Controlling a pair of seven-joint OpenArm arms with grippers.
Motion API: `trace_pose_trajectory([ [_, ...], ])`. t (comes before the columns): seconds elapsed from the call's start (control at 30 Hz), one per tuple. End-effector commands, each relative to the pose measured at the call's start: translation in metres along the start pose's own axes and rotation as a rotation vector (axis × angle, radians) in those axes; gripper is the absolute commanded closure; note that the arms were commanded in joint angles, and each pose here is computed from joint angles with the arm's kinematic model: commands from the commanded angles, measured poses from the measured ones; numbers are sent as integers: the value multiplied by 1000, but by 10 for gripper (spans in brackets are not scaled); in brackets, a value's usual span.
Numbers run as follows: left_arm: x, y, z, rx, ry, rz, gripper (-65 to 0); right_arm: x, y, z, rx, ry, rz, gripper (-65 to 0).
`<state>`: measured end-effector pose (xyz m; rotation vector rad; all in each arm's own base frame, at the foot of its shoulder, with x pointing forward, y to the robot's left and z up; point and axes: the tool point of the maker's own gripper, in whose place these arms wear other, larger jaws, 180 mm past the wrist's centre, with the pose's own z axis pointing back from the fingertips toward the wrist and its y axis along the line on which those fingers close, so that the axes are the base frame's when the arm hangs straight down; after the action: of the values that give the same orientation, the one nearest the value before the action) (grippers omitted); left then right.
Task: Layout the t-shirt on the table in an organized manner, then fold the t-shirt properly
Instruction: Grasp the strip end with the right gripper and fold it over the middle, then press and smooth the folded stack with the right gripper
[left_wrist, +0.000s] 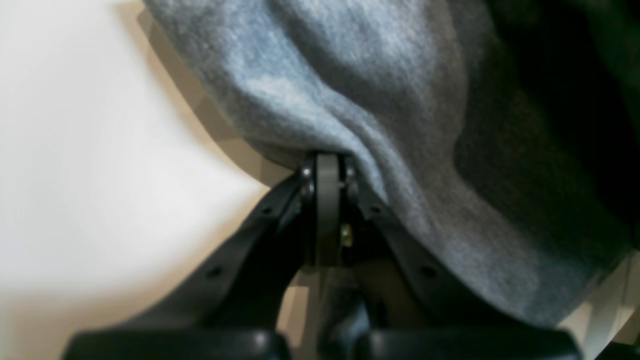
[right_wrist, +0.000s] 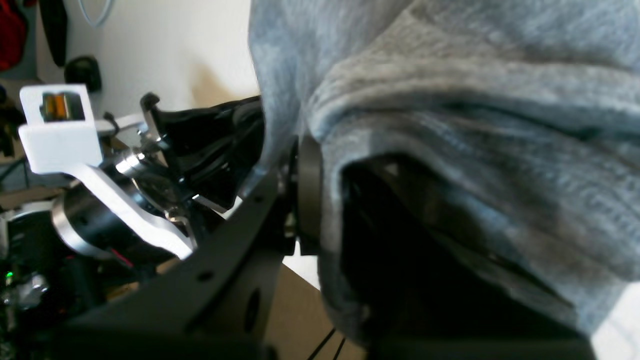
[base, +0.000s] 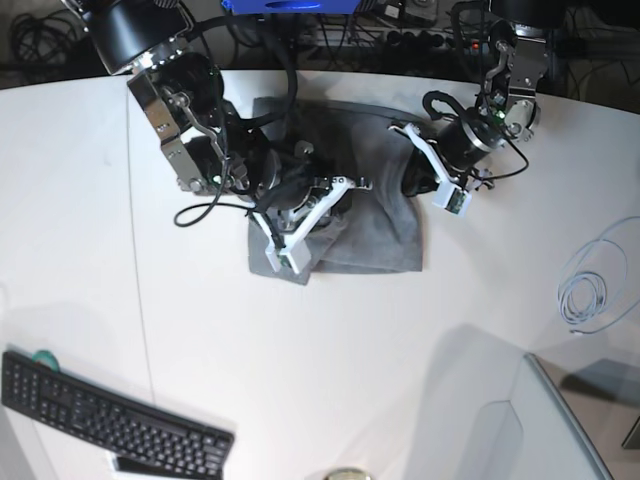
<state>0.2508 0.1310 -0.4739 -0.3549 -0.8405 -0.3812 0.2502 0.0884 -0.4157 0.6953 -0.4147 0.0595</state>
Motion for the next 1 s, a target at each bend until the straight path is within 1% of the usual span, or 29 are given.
trace_pose_trajectory([
  [0.0,14,3,1,-1,-45,-4,0,12,15,-1,38,-38,13,-8],
  [0.1,12,0,0,-8,-40,-7,0,13,21,-7,44,-38,41,-8],
  [0.2,4,1,0,-6,12,-7,0,19,35,-10,67,-57,72,-8],
  [0.33,5,3,1,-3,13,-9,0,21,35,-18,58,-46,70,-8],
  [0.43,4,5,1,2,17,-7,0,18,28,-23,40,-26,61,-8],
  [0.6,1,12,5,11,31,-21,0,16,23,-27,28,-15,56,-17],
  [0.63,2,13,6,13,29,-23,0,16,23,-27,28,-15,56,-27],
  [0.67,0,12,8,13,33,-22,0,16,23,-27,28,-15,58,-51],
  [0.7,-4,18,13,25,43,-26,0,18,24,-27,29,-18,61,-89],
  [0.77,-7,41,26,82,46,-16,0,19,24,-26,28,-18,63,-191],
  [0.83,-15,65,46,162,44,24,0,19,24,-27,28,-17,64,-264],
  [0.87,-15,80,59,212,33,41,0,19,24,-26,29,-18,65,-290],
  [0.9,-17,91,70,251,27,53,0,19,24,-26,28,-17,66,-302],
  [0.97,-19,111,94,326,14,72,0,20,27,-27,31,-14,91,-312],
])
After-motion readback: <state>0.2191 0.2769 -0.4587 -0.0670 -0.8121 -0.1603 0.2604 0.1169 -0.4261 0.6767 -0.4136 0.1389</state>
